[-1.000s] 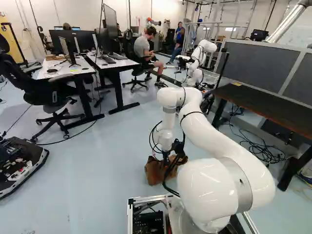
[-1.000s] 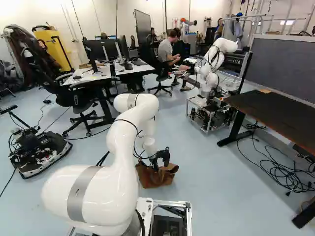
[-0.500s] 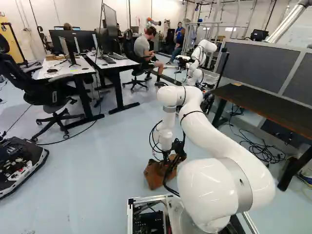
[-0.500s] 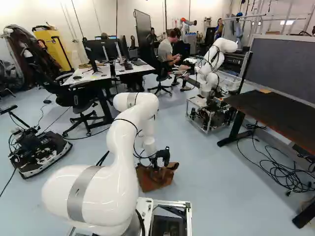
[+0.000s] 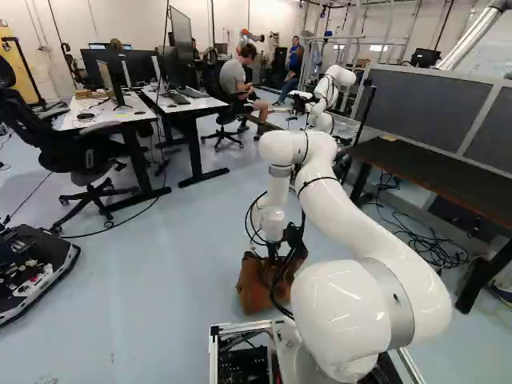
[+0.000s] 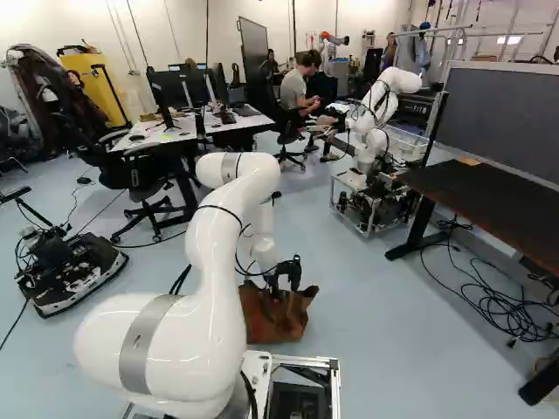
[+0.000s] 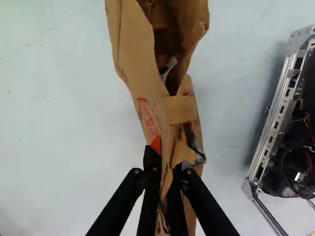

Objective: Pick up the bag on the ground and place it on the table

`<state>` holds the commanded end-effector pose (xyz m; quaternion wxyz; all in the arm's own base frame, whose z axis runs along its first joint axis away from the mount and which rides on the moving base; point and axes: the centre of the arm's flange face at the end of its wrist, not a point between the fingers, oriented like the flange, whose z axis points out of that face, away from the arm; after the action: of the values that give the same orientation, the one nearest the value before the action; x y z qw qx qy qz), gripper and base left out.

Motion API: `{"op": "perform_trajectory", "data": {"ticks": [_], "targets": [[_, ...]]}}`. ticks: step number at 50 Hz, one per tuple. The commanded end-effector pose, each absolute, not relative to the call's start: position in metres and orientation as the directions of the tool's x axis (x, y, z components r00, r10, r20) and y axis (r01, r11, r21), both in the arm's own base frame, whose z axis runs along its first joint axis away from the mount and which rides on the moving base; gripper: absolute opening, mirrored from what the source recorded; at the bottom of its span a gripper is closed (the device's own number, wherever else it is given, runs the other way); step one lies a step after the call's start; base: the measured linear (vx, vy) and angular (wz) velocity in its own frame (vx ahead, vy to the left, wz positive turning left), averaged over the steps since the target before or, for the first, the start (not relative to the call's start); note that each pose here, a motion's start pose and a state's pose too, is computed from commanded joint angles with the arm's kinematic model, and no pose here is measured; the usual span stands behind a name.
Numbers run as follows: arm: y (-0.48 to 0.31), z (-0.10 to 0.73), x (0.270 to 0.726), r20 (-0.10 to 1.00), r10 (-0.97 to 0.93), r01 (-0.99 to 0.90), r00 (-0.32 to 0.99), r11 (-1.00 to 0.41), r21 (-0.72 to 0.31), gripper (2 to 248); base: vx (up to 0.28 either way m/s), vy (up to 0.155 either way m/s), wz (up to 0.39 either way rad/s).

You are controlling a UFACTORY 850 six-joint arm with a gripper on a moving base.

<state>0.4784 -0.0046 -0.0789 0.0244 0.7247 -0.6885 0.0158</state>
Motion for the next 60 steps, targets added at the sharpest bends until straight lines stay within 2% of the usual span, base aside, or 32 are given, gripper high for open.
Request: {"op": "perform_trajectory", "data": {"ticks": [60], "targets": [[-0.006,0.013,0.487,0.055,-0.987,-0.986,0.152,-0.156,-0.058,21,0.000,0.000,0.000]]}}
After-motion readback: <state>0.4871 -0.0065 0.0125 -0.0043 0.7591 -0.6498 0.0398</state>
